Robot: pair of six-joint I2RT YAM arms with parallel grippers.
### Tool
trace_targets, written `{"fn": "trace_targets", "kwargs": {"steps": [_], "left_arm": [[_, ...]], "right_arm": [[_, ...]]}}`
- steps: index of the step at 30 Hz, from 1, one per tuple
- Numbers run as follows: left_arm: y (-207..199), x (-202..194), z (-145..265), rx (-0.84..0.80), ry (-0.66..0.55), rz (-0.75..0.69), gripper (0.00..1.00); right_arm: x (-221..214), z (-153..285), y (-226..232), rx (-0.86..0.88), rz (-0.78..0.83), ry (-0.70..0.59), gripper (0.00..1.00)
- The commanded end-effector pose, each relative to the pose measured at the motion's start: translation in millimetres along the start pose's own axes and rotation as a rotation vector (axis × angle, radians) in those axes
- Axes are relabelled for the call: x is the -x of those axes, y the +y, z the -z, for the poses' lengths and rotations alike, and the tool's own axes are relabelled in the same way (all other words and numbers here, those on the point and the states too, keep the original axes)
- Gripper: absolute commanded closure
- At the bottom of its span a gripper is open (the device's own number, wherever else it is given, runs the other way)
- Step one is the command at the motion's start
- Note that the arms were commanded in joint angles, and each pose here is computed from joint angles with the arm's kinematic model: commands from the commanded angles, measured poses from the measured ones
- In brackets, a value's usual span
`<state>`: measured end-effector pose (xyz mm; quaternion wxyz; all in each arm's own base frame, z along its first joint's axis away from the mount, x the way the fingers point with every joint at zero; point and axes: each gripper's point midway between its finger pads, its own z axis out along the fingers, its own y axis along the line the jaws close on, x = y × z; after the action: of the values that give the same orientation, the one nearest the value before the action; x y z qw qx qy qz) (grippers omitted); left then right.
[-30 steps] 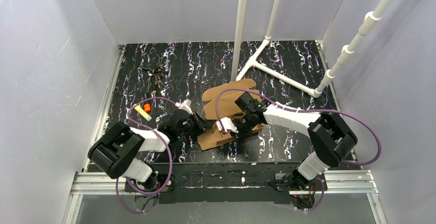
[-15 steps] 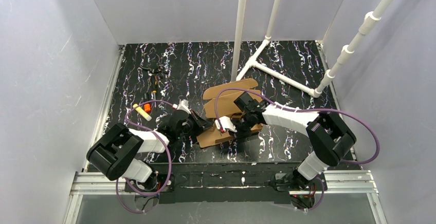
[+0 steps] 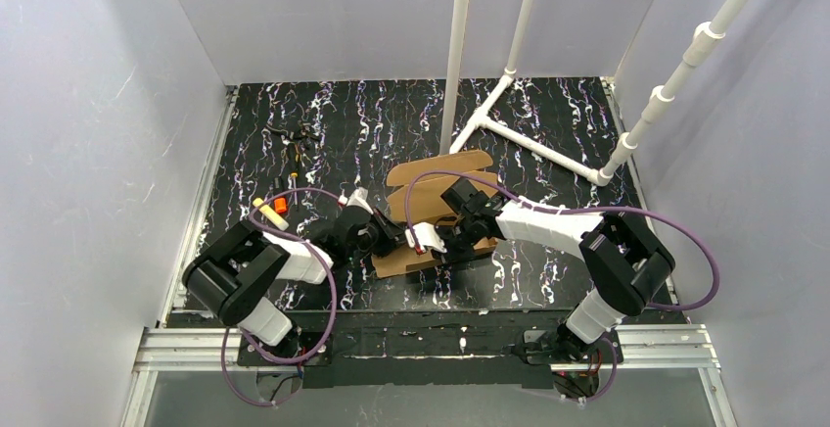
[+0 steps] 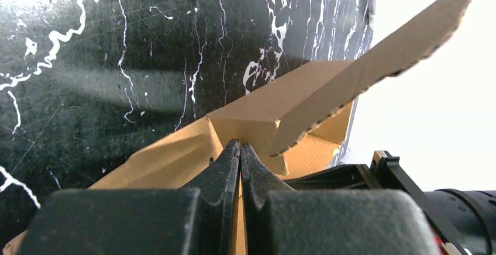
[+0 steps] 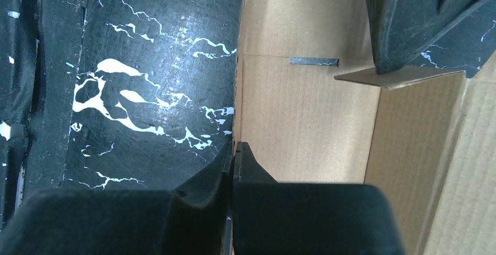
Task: Fold the paper box
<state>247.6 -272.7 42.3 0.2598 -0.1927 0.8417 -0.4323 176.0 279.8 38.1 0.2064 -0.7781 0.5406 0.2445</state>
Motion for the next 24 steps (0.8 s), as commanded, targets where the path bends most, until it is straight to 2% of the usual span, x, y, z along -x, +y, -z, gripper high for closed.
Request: {"fn": "trace_targets", "kwargs": {"steps": [1, 24], "left_arm": [[-9.2, 11.6, -11.4, -0.014, -0.052, 0.003, 1.00], [-21.8, 25.3, -41.2, -0.055, -0.099, 0.065, 1.00]], "right_arm": [[2.6, -4.5, 3.2, 0.012, -0.004, -0.011, 0.98], [-1.0, -9.4, 6.0, 0.024, -0.008, 0.003, 0.98]]}}
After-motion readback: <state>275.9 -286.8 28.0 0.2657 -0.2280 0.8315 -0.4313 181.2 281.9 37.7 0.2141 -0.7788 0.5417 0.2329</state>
